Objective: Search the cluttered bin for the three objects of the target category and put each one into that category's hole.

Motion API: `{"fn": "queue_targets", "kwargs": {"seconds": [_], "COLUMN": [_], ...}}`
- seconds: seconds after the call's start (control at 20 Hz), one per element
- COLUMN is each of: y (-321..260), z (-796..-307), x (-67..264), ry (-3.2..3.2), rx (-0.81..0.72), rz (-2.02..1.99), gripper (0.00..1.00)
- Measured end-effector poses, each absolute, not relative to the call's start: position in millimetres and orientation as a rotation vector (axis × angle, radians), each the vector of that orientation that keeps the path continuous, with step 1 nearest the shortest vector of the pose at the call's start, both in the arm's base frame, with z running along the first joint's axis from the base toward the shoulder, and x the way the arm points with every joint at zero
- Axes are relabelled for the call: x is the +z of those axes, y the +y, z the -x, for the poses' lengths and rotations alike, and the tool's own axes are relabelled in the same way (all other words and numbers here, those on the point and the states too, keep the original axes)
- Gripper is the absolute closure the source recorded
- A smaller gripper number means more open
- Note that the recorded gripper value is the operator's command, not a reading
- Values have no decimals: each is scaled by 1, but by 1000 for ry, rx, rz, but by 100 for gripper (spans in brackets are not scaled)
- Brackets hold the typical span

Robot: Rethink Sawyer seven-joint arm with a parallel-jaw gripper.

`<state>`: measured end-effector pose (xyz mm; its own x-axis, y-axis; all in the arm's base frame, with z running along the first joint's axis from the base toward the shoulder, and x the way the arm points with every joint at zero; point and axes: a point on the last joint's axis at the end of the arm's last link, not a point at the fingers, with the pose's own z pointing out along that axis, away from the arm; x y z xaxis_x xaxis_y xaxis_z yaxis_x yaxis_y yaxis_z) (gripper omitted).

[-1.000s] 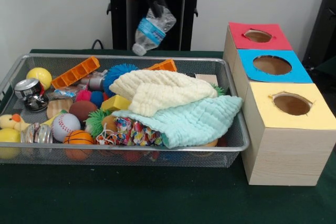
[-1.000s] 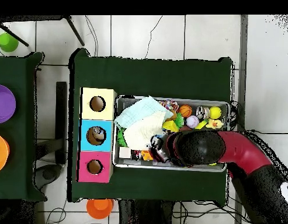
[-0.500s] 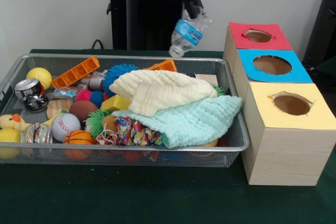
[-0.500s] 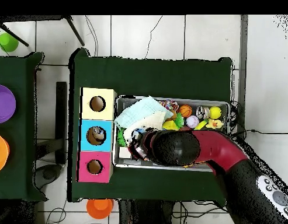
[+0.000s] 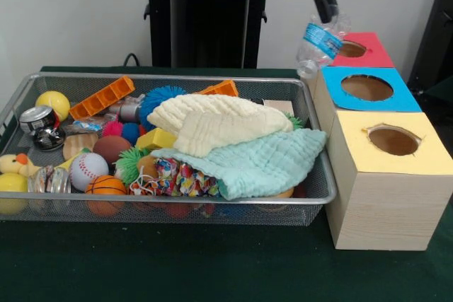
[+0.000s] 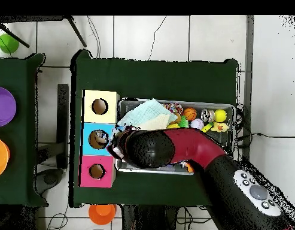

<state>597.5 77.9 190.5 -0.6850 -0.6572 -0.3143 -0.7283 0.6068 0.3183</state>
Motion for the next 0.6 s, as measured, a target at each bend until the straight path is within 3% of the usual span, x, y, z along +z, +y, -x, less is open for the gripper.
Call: {"fn": "queue_targets", "kwargs": {"seconds": [0.6], "y": [139], "z": [-597], "x": [202], "ry": [2649], "rx": [665], "rz": [1196], "gripper": [100]}}
